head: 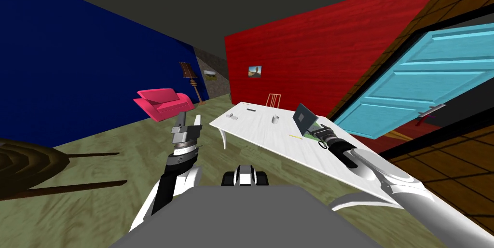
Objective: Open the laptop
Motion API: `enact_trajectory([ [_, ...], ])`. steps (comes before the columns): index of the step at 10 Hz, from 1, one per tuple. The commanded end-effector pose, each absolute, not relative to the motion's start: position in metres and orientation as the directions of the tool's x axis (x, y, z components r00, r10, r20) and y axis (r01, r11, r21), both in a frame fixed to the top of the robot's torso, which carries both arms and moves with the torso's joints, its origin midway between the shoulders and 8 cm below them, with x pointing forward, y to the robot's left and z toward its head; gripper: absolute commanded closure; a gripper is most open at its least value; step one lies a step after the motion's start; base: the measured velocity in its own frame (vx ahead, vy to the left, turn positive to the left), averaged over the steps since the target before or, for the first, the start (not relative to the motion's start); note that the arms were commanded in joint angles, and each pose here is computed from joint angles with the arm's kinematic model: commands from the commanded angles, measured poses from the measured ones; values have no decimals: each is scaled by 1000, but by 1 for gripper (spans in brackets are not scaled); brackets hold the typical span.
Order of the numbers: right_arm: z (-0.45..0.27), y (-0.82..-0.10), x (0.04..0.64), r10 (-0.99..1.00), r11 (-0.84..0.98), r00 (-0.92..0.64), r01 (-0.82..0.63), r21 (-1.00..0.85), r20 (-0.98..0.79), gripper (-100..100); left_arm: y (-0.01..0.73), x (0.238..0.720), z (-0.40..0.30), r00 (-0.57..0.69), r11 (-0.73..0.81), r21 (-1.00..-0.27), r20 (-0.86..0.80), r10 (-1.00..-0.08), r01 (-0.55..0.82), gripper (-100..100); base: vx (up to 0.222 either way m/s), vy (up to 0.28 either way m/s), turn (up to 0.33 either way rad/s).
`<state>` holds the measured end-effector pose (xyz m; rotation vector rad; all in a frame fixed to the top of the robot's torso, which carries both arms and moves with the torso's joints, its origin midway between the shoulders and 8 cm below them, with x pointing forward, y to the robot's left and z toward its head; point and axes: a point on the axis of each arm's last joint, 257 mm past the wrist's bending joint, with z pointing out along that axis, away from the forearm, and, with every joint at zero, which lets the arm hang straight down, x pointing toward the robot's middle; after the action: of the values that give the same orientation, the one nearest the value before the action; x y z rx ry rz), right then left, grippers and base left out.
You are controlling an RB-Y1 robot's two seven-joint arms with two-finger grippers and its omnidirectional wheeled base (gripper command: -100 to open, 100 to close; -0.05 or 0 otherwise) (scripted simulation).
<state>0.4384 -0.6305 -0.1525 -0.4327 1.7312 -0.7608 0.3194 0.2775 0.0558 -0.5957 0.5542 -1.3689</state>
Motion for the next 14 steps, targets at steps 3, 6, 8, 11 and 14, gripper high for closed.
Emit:
enact_trajectory([
  [3, -126, -685, 430, -725, 582, -376, 115, -805, -577, -100, 277, 319, 56, 121, 102, -680, -19, -992, 726, 0, 12, 50, 59],
  [6, -101, -719, 423, -766, 475, -430, 122, -871, -478, -100, 277, 319, 56, 121, 102, -680, -19, -992, 726, 0, 14, 50, 99],
  [8, -106, -715, 424, -759, 497, -419, 121, -859, -498, -100, 278, 319, 56, 121, 102, -680, -19, -992, 726, 0, 5, 11, 10],
  [11, -103, -715, 428, -701, 580, -393, 172, -796, -595, 100, 277, 319, 56, 121, 102, -680, -20, -992, 726, 0, -45, -63, 8],
  [14, -105, -714, 432, -632, 659, -362, 213, -721, -685, 100, 278, 319, 56, 121, 102, -680, -20, -992, 726, 0, -65, -93, 15],
])
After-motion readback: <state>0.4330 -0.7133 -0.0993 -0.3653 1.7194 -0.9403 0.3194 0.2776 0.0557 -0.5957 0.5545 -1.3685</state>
